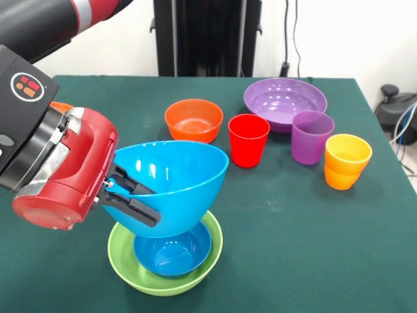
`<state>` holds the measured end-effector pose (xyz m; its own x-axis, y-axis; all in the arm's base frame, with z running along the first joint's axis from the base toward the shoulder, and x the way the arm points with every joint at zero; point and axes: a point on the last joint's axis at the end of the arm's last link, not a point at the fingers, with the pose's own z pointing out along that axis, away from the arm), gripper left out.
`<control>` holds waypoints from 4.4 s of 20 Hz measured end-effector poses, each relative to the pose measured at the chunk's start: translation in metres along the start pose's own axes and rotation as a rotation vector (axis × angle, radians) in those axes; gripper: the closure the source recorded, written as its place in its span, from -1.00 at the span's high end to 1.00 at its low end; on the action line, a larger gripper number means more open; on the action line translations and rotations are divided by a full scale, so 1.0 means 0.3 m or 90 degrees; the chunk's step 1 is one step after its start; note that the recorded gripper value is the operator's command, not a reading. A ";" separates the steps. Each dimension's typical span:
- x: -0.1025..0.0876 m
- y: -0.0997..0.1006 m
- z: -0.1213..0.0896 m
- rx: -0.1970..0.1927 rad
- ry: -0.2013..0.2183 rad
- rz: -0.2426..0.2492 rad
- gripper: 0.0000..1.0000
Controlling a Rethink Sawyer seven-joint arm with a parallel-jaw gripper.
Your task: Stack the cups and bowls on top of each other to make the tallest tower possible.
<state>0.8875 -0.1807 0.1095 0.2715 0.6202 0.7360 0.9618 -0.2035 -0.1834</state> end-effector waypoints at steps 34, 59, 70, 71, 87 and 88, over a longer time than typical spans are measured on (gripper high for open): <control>-0.087 0.063 0.299 0.015 -0.031 0.071 -1.00; -0.129 -0.003 0.308 0.103 -0.043 0.087 -1.00; -0.232 -0.035 0.324 0.123 -0.084 0.102 -1.00; -0.240 -0.038 0.324 0.124 -0.087 0.103 -1.00; -0.240 -0.041 0.322 0.125 -0.082 0.101 -1.00; -0.240 -0.041 0.322 0.125 -0.082 0.101 -1.00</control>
<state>0.8597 -0.1498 -0.0042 0.4099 0.6861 0.6011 0.8919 -0.1635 -0.4216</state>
